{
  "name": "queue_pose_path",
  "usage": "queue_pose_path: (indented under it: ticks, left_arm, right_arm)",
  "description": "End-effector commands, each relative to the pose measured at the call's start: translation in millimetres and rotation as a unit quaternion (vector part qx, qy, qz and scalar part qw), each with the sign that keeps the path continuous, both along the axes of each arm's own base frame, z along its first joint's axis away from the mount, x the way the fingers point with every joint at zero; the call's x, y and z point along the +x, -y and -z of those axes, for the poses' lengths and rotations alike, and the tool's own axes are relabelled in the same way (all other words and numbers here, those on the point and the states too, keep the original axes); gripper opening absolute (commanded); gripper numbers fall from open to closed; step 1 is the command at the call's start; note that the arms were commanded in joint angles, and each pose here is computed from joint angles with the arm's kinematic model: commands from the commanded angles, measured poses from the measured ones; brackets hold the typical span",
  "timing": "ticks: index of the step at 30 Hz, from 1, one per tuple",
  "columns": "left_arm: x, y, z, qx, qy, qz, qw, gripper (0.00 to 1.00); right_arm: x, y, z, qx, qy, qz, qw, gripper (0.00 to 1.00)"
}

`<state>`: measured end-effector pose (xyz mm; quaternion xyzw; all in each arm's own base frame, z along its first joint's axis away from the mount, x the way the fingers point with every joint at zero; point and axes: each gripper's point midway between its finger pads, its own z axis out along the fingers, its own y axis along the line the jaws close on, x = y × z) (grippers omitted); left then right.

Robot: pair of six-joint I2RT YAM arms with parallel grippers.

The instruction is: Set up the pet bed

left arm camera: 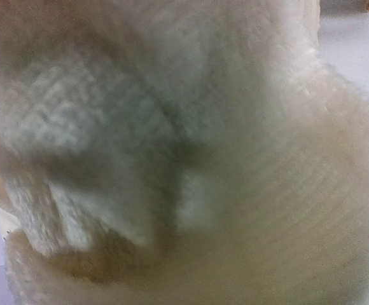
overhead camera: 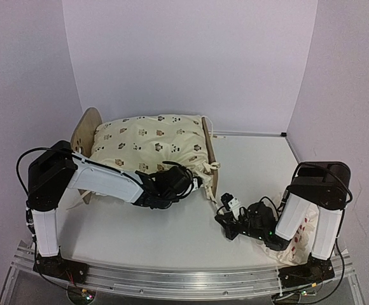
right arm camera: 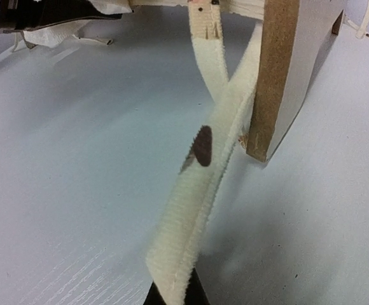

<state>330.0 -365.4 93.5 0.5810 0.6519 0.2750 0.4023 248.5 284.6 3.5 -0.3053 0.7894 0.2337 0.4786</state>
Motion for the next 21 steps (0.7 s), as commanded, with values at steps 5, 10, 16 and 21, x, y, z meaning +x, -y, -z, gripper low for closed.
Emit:
queue_pose_path:
  ticks: [5, 10, 16, 21]
  left_arm:
    - [3, 9, -48, -0.266, 0.002, -0.108, 0.958, 0.57]
    - [-17, 7, -43, -0.266, -0.021, -0.119, 0.956, 0.75]
    - [-47, 10, -38, -0.276, -0.071, -0.119, 0.951, 0.93]
    - [-78, 18, -32, -0.293, -0.145, -0.104, 0.939, 0.96]
  right_arm:
    - [-17, 4, 2, 0.027, -0.044, 0.0, 0.999, 0.0]
    - [-19, 8, -2, 0.042, -0.054, 0.013, 0.998, 0.0]
    - [-28, 5, -2, 0.062, -0.084, 0.006, 0.995, 0.0]
    - [-38, -3, -9, 0.083, -0.102, -0.015, 0.991, 0.0]
